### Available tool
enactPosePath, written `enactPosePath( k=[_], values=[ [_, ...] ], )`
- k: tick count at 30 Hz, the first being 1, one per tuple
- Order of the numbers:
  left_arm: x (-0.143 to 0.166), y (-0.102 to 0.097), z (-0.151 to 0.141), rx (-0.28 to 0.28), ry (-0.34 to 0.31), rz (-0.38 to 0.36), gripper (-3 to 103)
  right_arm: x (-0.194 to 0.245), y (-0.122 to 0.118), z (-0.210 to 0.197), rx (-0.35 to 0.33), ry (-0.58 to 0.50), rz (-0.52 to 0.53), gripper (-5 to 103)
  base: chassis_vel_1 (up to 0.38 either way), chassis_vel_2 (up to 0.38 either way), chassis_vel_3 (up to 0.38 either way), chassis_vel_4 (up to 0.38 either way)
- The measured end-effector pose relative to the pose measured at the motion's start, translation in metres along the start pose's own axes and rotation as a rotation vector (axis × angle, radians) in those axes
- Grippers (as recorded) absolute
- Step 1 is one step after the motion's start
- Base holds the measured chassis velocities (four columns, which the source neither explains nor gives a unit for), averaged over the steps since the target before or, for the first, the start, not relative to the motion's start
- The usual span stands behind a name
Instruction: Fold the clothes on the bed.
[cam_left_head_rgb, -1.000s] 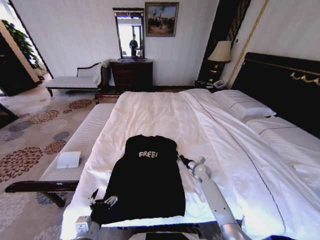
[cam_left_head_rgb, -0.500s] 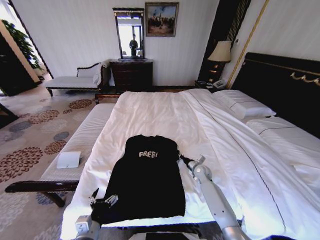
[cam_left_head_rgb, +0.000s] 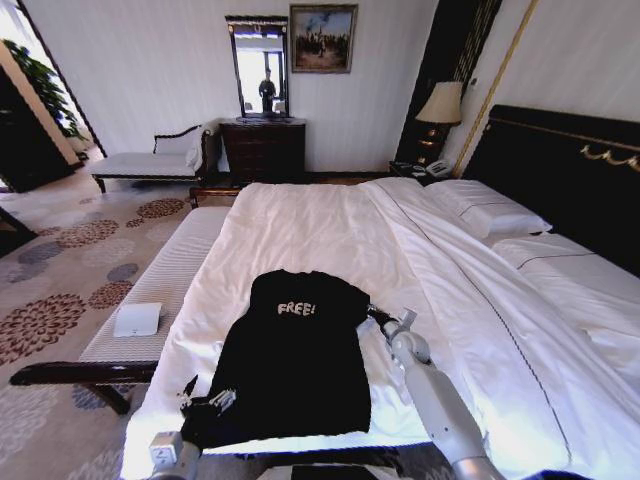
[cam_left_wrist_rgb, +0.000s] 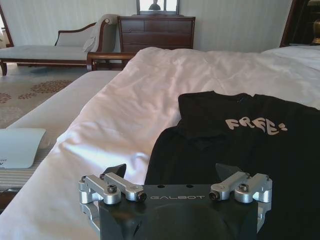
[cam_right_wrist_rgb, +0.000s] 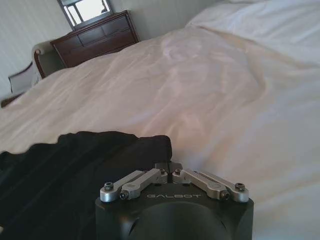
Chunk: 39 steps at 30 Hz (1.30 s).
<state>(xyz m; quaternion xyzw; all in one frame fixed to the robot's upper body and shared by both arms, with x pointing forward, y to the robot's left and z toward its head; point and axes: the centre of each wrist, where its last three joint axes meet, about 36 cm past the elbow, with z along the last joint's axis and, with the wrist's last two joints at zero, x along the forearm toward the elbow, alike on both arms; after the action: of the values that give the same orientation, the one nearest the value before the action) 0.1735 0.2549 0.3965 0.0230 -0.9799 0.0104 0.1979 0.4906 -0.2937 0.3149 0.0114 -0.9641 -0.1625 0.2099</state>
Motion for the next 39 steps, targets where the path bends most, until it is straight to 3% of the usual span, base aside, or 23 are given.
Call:
enactPosePath(
  k=[5,21,25,27,28,29,31,33,35,36,38,39],
  values=[
    [0.000,0.000,0.000,0.000,-0.001,0.000,100,-0.002,-0.003,0.006,0.048,-0.003,0.020,0,0.000,0.000,0.000,0.000],
    [0.001,-0.001,0.002,-0.005,0.007,0.002,100,-0.017,-0.007,0.021,0.066,-0.054,0.070,-2,0.000,0.000,0.000,0.000],
    [-0.002,0.000,0.002,-0.010,0.006,0.006,100,-0.013,-0.008,0.023,0.092,-0.061,0.069,14,0.000,0.000,0.000,0.000],
    [-0.002,0.000,0.002,-0.012,0.005,0.008,100,-0.012,-0.009,0.023,0.095,-0.063,0.070,14,0.000,0.000,0.000,0.000],
    [-0.004,0.000,0.002,-0.014,0.005,0.011,100,-0.008,-0.009,0.023,0.100,-0.070,0.070,25,0.000,0.000,0.000,0.000],
    [-0.005,0.000,0.003,-0.014,0.005,0.014,100,-0.004,-0.010,0.023,0.103,-0.075,0.070,25,0.000,0.000,0.000,0.000],
    [-0.009,0.001,0.002,-0.006,0.005,0.021,100,0.006,-0.012,0.024,0.107,-0.084,0.072,36,0.000,0.000,0.000,0.000],
    [-0.011,0.001,0.002,0.006,0.008,0.026,100,0.010,-0.013,0.025,0.109,-0.087,0.073,36,0.000,0.000,0.000,0.000],
    [-0.015,0.000,0.001,0.046,0.023,0.036,100,0.022,-0.015,0.029,0.114,-0.094,0.077,47,0.000,0.000,0.000,0.000],
    [-0.018,0.001,0.001,0.072,0.032,0.042,100,0.030,-0.015,0.034,0.122,-0.097,0.082,47,0.000,0.000,0.000,0.000],
    [-0.030,0.003,0.001,0.149,0.059,0.056,100,0.055,-0.014,0.044,0.145,-0.107,0.091,63,0.000,0.000,0.000,0.000],
    [-0.030,0.003,0.001,0.149,0.059,0.056,100,0.055,-0.014,0.044,0.145,-0.107,0.091,63,0.000,0.000,0.000,0.000]
  ],
)
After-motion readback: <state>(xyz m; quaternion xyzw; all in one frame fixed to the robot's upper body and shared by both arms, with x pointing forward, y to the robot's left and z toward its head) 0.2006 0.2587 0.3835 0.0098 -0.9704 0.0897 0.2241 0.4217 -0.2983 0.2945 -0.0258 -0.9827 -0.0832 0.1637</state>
